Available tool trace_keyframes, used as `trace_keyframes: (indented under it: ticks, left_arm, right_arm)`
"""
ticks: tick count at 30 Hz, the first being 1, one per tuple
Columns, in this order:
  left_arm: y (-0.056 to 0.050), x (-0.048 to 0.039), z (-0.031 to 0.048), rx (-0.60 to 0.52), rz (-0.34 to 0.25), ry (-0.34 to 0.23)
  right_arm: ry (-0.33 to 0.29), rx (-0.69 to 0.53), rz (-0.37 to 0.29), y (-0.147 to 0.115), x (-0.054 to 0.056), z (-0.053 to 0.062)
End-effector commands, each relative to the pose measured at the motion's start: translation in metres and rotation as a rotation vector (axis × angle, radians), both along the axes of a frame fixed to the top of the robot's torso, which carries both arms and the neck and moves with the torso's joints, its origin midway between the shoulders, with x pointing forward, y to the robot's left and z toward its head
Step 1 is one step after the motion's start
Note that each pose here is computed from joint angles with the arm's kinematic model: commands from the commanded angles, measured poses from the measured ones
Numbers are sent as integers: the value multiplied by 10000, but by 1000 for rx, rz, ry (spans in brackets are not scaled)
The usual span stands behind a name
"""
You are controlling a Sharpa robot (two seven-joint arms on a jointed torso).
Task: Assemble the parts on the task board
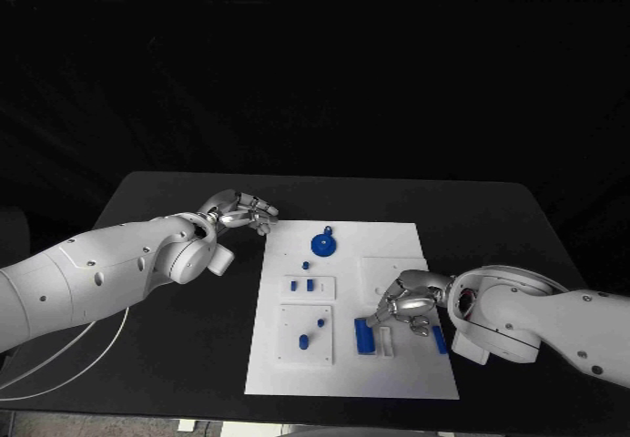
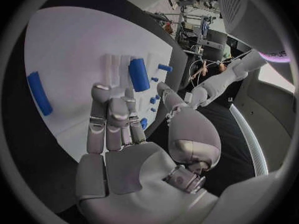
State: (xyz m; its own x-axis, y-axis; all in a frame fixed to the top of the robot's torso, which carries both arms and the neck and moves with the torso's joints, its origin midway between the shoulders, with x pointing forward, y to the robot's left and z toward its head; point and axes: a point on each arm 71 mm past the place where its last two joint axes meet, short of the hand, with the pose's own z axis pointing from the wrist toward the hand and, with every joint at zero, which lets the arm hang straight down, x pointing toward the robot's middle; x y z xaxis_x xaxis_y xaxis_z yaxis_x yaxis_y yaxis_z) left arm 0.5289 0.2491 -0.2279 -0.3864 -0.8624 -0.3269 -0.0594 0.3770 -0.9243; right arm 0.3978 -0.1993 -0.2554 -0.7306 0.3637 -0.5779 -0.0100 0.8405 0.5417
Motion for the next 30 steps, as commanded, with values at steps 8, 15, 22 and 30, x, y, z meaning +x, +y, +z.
trace_keyframes:
  ticks: [8,15,22,30]
  left_arm:
    - [-22,-5,3,-11,-14,4]
    - [-25,-5,2,-11,-16,6]
    - [-14,-4,0,-9,-13,7]
    - [-13,-4,-1,-10,-15,8]
  right_arm:
    - [-254,-17,127,59,65,120]
    - [-406,43,339,158,56,194]
    - [-515,32,490,297,11,234]
    - [-524,-36,604,370,-143,99]
